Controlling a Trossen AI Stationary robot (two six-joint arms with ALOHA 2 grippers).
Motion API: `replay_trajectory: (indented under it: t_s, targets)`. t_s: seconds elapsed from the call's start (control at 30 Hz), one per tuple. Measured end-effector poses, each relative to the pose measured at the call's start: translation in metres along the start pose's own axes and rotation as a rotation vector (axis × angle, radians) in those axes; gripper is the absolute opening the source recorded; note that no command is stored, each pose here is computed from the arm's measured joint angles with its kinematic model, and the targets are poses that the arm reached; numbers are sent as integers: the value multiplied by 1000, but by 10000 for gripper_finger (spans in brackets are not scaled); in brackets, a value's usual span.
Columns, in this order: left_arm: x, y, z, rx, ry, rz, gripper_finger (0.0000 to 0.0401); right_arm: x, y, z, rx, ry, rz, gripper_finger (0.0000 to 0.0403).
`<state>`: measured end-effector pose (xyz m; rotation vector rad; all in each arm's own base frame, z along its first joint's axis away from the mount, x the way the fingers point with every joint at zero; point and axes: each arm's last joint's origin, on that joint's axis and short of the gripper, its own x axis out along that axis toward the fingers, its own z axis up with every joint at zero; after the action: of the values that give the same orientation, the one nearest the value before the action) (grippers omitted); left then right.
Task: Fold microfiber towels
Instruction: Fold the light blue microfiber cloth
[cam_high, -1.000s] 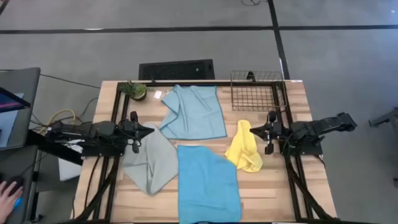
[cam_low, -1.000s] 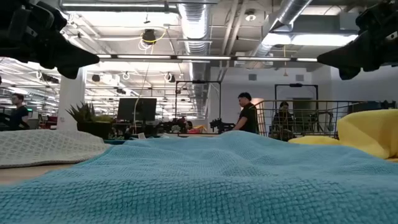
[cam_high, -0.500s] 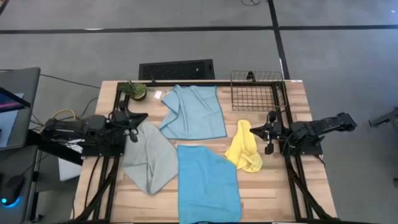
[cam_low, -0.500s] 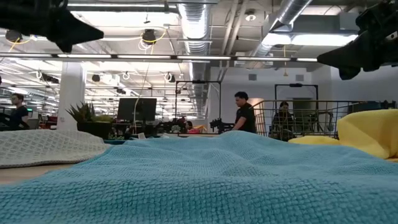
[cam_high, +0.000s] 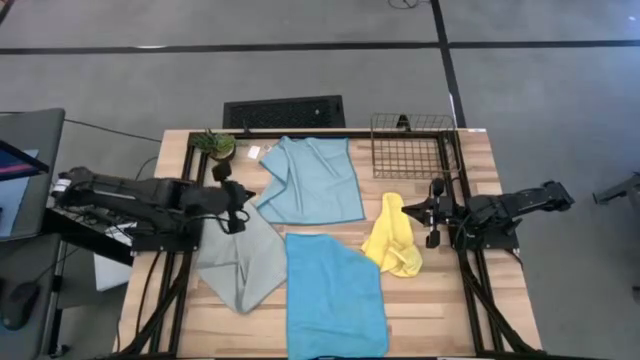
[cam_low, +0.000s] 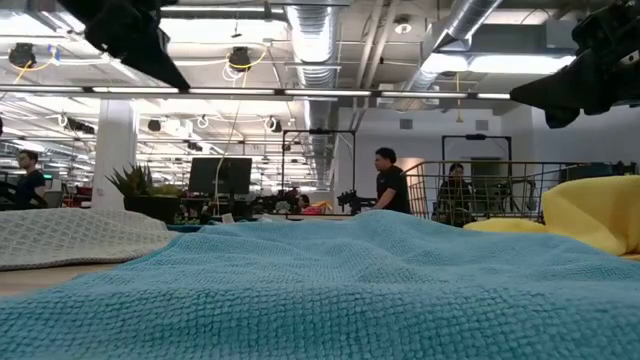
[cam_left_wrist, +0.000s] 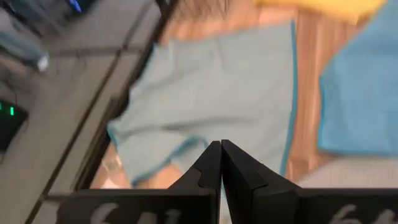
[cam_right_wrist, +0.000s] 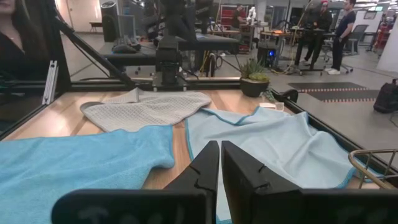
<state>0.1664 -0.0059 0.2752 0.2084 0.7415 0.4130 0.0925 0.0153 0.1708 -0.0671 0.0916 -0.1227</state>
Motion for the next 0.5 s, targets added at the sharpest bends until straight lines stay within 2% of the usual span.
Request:
replay_trajectory:
  t_s: [0.1, 0.23, 0.5]
  targets:
    - [9, -8, 14, 26, 82, -47, 0, 0, 0, 0, 0, 0, 0, 43]
    - [29, -25, 18, 66, 179, -180, 0, 0, 0, 0, 0, 0, 1, 43]
    - [60, -39, 14, 12, 320, -176, 0, 0, 0, 0, 0, 0, 1, 43]
